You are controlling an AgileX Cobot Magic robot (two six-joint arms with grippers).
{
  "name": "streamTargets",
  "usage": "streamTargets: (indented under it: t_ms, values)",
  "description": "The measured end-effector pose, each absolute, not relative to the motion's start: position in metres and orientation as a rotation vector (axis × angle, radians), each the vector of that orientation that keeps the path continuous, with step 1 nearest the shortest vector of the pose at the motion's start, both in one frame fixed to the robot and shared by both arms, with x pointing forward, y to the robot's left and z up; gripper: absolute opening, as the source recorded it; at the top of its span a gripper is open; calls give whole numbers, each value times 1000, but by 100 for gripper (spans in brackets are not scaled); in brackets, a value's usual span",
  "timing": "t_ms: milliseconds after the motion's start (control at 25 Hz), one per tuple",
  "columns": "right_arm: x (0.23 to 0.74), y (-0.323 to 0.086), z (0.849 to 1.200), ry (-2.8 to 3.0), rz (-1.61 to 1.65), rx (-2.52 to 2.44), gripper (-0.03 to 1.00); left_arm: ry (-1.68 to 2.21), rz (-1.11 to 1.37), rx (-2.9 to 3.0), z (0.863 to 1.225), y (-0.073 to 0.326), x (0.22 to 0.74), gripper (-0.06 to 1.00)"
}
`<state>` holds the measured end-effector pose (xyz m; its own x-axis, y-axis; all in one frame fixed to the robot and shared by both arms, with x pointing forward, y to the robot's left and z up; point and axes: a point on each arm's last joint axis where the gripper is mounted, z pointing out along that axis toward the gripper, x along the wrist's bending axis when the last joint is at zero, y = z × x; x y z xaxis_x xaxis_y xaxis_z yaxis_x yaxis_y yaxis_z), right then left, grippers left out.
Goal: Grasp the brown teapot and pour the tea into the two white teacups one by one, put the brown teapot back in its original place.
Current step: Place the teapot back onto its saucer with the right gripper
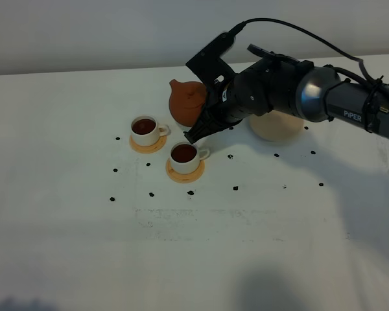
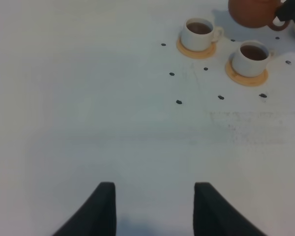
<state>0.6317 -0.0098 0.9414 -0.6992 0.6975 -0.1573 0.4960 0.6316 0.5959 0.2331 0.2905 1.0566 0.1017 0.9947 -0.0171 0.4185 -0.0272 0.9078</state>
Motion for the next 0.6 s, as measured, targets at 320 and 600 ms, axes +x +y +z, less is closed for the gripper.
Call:
streamTargets:
  t_ms: [320, 600]
  values:
    - [632, -6, 919, 2516, 705, 953, 9, 1433, 898, 1570, 1057, 290, 233, 43]
    - [633, -5, 909, 2522, 700, 946, 9, 1433, 898, 1570, 1057, 290, 233, 43]
